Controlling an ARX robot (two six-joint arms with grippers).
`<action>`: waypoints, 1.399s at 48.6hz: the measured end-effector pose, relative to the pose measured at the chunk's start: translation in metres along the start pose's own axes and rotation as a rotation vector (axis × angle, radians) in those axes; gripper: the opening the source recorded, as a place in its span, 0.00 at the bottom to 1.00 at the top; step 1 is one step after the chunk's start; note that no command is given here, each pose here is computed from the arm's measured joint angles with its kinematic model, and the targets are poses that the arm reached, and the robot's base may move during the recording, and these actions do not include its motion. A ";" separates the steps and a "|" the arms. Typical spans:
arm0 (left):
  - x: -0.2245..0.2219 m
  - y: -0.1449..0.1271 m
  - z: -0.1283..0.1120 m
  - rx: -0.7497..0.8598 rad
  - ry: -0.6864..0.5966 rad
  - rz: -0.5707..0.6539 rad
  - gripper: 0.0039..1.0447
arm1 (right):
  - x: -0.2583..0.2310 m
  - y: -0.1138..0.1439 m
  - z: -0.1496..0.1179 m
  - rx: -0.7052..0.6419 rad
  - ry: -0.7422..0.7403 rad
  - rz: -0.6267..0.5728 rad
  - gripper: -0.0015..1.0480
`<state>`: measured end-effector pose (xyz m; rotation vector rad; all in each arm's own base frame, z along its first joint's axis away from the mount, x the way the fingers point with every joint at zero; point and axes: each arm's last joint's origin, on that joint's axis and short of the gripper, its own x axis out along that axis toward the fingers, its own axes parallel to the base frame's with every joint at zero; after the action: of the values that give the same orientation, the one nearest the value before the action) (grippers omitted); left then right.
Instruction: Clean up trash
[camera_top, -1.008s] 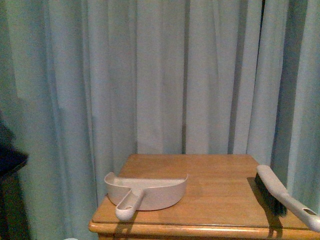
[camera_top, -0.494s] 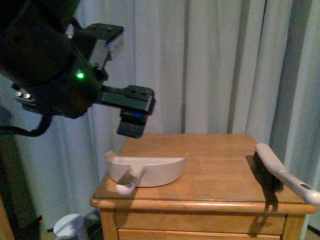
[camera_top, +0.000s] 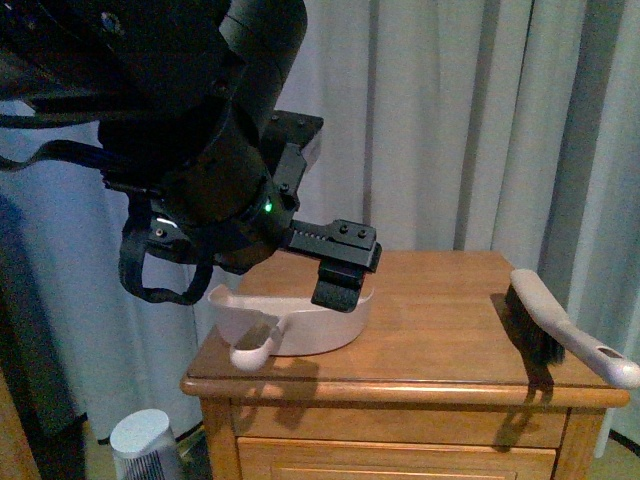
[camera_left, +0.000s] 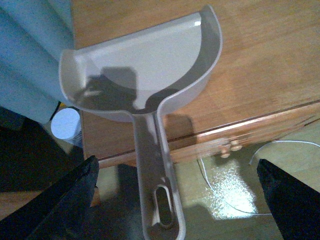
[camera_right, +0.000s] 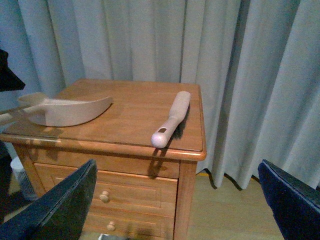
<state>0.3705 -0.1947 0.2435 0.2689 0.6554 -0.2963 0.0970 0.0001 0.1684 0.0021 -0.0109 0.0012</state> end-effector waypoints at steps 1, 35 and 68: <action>0.002 0.000 -0.001 0.000 0.003 -0.005 0.93 | 0.000 0.000 0.000 0.000 0.000 0.000 0.93; 0.058 0.003 -0.015 0.031 0.077 -0.023 0.93 | 0.000 0.000 0.000 0.000 0.000 0.000 0.93; 0.080 0.025 -0.021 0.107 0.107 0.050 0.93 | 0.000 0.000 0.000 0.000 0.000 0.000 0.93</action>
<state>0.4277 -0.1797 0.1806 0.4047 0.7382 -0.2707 0.0970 0.0001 0.1684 0.0021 -0.0105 0.0012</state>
